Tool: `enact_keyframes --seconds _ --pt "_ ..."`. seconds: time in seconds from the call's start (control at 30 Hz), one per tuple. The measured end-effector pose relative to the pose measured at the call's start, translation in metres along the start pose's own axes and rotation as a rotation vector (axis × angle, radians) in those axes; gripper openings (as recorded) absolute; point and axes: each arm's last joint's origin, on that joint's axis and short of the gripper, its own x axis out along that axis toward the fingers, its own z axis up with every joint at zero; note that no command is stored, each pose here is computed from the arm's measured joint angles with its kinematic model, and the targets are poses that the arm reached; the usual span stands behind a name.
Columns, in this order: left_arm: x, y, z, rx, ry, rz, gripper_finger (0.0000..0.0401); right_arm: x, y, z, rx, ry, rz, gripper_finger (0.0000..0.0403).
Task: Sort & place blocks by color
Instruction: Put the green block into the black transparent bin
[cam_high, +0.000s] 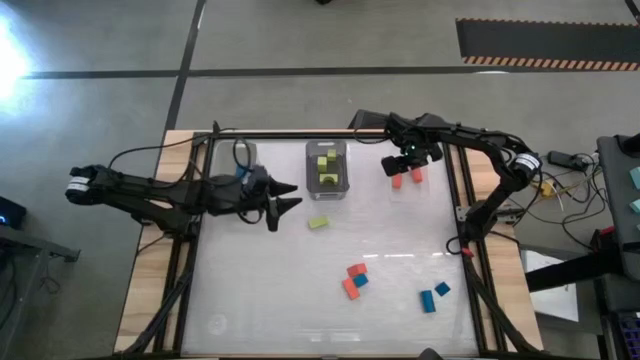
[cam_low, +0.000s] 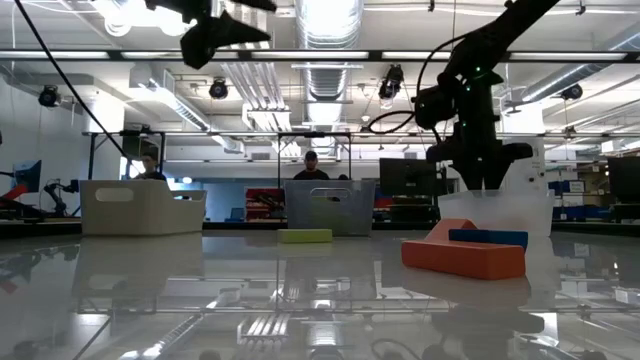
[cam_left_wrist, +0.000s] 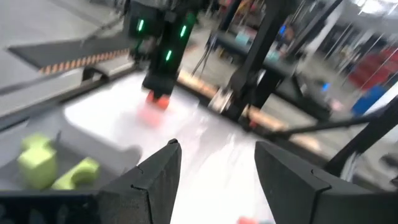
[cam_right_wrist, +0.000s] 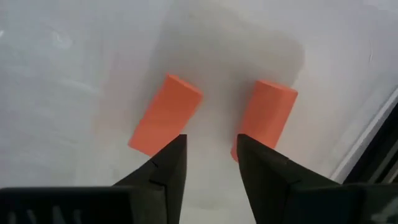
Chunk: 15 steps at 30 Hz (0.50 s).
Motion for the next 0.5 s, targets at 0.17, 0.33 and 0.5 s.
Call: enact_keyframes --seconds 0.17,0.33,0.5 --pt "0.004 0.008 -0.018 0.059 0.16 0.081 0.019 -0.021 0.004 0.003 -0.003 -0.039 0.03 0.0131" --pt "0.02 0.012 -0.041 0.128 0.308 0.114 0.019 -0.051 0.014 0.001 -0.01 -0.116 0.078 0.012" --pt "0.043 0.014 -0.062 0.22 0.394 0.074 0.019 -0.082 0.025 -0.007 -0.035 -0.206 0.141 0.0113"
